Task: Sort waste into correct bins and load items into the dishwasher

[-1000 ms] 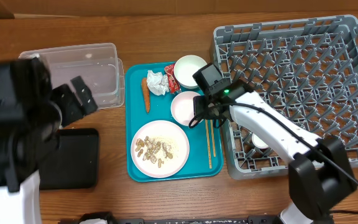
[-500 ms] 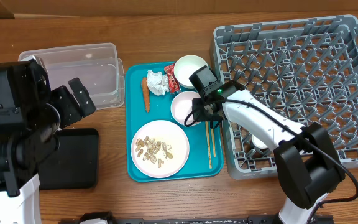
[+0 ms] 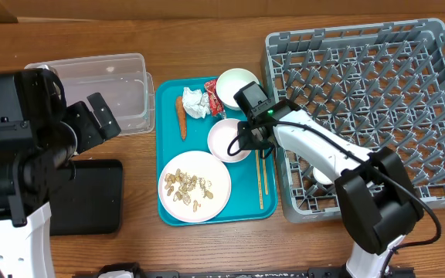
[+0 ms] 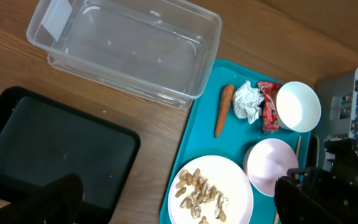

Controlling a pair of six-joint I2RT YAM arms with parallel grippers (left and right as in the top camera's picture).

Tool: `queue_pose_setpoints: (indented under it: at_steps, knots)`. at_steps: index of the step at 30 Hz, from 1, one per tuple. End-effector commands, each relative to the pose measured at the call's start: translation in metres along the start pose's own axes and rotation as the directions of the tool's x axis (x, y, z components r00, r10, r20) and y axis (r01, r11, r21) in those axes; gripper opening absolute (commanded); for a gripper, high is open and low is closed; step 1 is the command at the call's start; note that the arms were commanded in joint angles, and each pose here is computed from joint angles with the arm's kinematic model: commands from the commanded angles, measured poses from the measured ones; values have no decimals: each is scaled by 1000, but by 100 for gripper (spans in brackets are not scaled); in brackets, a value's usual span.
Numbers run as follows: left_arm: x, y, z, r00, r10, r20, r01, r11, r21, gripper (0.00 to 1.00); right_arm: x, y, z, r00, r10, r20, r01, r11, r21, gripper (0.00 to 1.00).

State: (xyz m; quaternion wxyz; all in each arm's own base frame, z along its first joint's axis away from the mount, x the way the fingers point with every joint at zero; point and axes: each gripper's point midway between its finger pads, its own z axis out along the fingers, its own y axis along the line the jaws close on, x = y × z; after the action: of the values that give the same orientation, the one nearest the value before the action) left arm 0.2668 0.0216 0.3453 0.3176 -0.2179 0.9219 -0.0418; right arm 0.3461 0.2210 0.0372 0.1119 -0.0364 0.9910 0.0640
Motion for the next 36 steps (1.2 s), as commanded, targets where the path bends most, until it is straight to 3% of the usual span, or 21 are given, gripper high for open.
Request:
queue_pose_setpoints:
  at_steps: [1, 6, 11, 15, 18, 24, 30, 36]
  knots:
    - [-3, 3, 3, 1000, 12, -2, -12, 1000, -18, 100, -32, 15, -54, 990, -9, 140, 17, 998, -57, 4]
    - [-3, 2, 8, 1000, 12, -16, -13, 1000, -24, 100, -56, -6, -124, 955, 6, 295, -20, 999, 46, 4]
    - [-4, 2, 14, 999, 12, -32, -13, 999, -30, 100, -72, -69, -206, 859, -8, 513, -174, 936, 307, 4]
    - [-4, 2, 18, 999, 13, -45, -14, 999, -35, 100, -64, -132, -268, 758, -77, 648, -398, 733, 552, 4]
    - [-4, 2, 23, 998, 12, -56, -14, 999, -39, 100, -53, -160, -293, 715, -135, 686, -510, 570, 644, 4]
    - [-4, 2, 31, 997, 12, -80, -16, 999, -49, 100, -48, -198, -265, 714, -96, 693, -591, 447, 671, 4]
    - [-4, 1, 38, 995, 12, -97, -17, 998, -55, 100, -46, -255, -224, 775, -34, 631, -595, 296, 747, 4]
    - [-4, 1, 38, 995, 12, -99, -18, 998, -56, 100, -45, -268, -192, 811, 38, 584, -566, 306, 765, 4]
